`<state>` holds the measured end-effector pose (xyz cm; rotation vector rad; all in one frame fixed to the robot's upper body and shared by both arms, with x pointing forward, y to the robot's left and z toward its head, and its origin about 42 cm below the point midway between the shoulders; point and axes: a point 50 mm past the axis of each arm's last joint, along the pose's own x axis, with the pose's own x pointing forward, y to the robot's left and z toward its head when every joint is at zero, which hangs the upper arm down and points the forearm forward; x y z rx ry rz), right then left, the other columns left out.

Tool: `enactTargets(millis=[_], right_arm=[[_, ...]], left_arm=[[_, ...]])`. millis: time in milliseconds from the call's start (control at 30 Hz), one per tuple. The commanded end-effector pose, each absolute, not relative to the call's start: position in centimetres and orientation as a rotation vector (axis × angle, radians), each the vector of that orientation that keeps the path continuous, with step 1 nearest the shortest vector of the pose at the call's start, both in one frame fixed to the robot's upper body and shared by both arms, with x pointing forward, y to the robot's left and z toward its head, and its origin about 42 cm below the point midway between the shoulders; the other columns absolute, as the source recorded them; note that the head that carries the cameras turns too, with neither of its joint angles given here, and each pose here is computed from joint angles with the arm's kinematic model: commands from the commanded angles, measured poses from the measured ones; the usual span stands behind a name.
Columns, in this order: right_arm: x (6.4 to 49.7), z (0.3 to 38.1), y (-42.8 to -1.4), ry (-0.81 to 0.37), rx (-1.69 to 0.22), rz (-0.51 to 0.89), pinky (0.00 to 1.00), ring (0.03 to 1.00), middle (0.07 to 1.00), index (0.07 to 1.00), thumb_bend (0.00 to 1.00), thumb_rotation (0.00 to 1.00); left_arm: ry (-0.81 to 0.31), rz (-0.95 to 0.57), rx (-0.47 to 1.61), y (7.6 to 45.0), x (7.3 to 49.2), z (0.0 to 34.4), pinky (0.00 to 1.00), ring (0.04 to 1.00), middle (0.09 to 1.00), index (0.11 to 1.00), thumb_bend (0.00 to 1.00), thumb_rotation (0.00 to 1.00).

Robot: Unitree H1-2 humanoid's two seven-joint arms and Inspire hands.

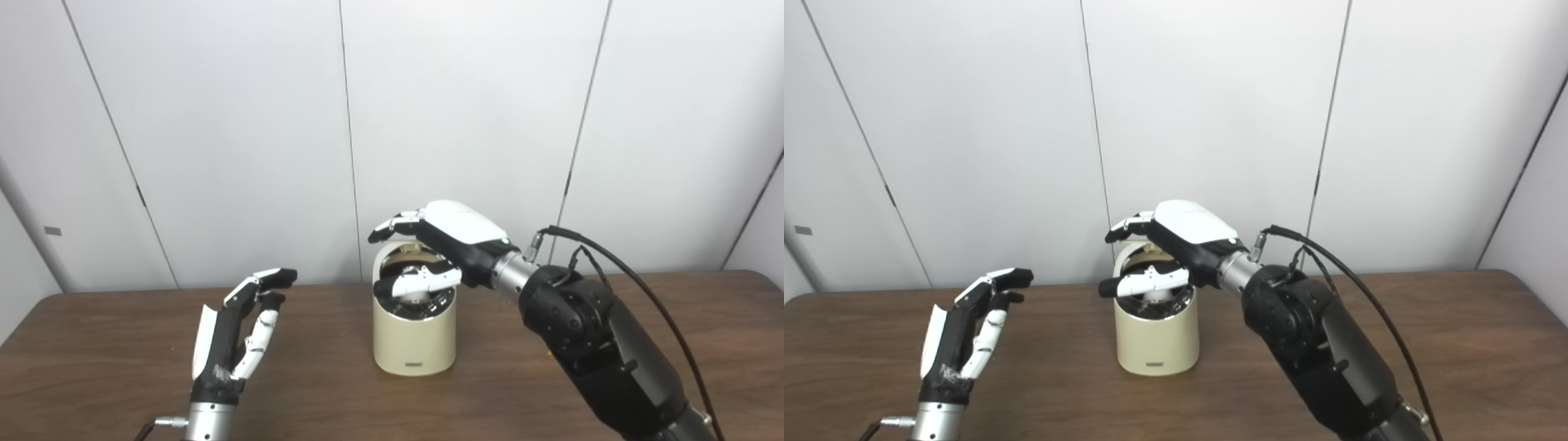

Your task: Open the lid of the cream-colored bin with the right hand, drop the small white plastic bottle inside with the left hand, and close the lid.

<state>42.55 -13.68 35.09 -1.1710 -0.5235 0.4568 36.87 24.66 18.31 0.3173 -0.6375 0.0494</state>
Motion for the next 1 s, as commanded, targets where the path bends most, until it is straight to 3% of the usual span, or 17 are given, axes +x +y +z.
enactTargets(millis=[0, 333, 500, 767, 967], right_arm=[[42.5, 37.0, -14.3, -0.58, -1.153, 0.404, 0.92, 0.899, 0.802, 0.787, 0.84, 0.95], [42.6, 36.1, -15.4, -0.508, -1.062, 0.382, 0.96, 0.927, 0.839, 0.817, 0.84, 0.96], [42.5, 35.7, -15.9, -0.502, -1.031, 0.379, 0.95, 0.893, 0.87, 0.862, 0.84, 0.97], [41.9, 34.9, -16.5, -0.486, -0.999, 0.373, 0.85, 0.883, 0.896, 0.884, 0.81, 0.93], [41.5, 34.3, -16.8, -0.47, -1.035, 0.355, 0.97, 0.919, 0.872, 0.859, 0.81, 0.95]], left_arm=[[-0.717, 0.045, 0.312, 24.9, 37.2, 20.4, 0.64, 0.713, 0.714, 0.701, 0.37, 0.85], [-0.71, 0.036, 0.309, 25.1, 37.2, 20.4, 0.63, 0.712, 0.715, 0.702, 0.39, 0.83], [-0.712, 0.041, 0.316, 25.1, 37.2, 20.4, 0.63, 0.706, 0.713, 0.702, 0.39, 0.83], [-0.714, 0.037, 0.309, 25.1, 37.1, 20.5, 0.62, 0.702, 0.709, 0.701, 0.38, 0.81], [-0.717, 0.034, 0.31, 25.0, 37.0, 20.5, 0.63, 0.703, 0.71, 0.702, 0.41, 0.81]])
